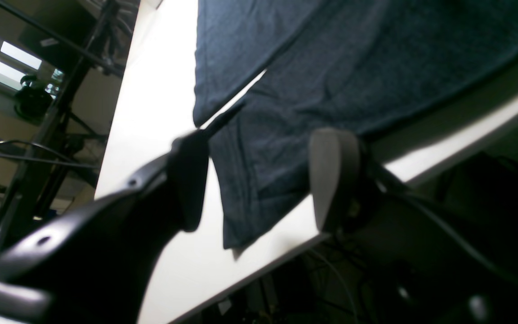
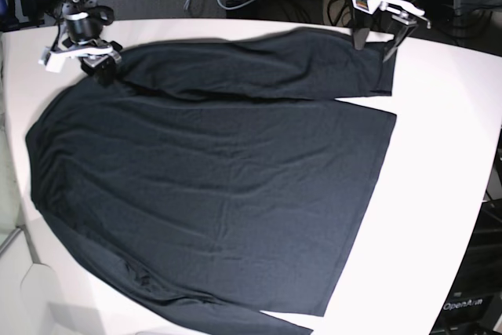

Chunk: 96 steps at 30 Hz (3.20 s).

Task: Fold the T-shirt properly
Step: 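Grasp the shirt's shoulder corner with the right gripper, then grasp the shirt's other shoulder corner with the left gripper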

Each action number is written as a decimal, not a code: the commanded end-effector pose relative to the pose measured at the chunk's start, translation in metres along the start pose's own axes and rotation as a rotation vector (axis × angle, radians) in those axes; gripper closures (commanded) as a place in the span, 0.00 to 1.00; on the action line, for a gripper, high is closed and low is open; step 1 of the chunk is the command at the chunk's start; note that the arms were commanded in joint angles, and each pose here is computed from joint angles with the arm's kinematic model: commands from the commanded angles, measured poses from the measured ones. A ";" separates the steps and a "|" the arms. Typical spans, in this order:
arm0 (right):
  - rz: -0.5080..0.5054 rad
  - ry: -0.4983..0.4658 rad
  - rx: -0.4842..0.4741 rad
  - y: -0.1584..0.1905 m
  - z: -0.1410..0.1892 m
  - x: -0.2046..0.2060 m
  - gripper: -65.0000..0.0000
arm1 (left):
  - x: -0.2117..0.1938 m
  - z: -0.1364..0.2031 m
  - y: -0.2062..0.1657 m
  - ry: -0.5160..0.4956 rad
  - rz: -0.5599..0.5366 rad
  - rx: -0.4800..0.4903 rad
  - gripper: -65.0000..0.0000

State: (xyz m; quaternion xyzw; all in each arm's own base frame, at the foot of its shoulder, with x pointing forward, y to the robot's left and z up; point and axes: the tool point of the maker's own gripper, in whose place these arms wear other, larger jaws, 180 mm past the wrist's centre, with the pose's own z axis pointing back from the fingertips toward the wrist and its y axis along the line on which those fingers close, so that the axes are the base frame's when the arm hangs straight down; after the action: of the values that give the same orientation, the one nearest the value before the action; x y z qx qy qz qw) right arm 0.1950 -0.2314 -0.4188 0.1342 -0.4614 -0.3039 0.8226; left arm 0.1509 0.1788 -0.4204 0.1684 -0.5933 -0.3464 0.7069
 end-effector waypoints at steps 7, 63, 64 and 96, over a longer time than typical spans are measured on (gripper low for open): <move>-0.004 -0.006 0.018 0.005 -0.003 0.005 0.54 | -0.004 0.004 -0.001 0.018 -0.009 -0.012 0.46; -0.036 -0.005 -0.082 -0.030 0.010 0.014 1.00 | 0.001 0.007 -0.016 0.037 0.305 -0.110 0.52; -0.038 -0.004 -0.082 -0.030 0.010 0.014 1.00 | 0.001 0.006 -0.015 0.050 0.309 -0.119 0.52; -0.055 -0.008 -0.078 -0.026 0.008 0.011 1.00 | 0.002 0.011 -0.006 0.063 0.955 0.193 0.52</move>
State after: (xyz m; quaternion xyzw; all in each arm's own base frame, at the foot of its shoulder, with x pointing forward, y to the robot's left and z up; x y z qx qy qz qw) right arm 0.1807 -0.2547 -0.4258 0.1139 -0.4391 -0.3473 0.8207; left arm 0.1408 0.1723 -0.4285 -0.0501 -0.5994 0.0790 0.7949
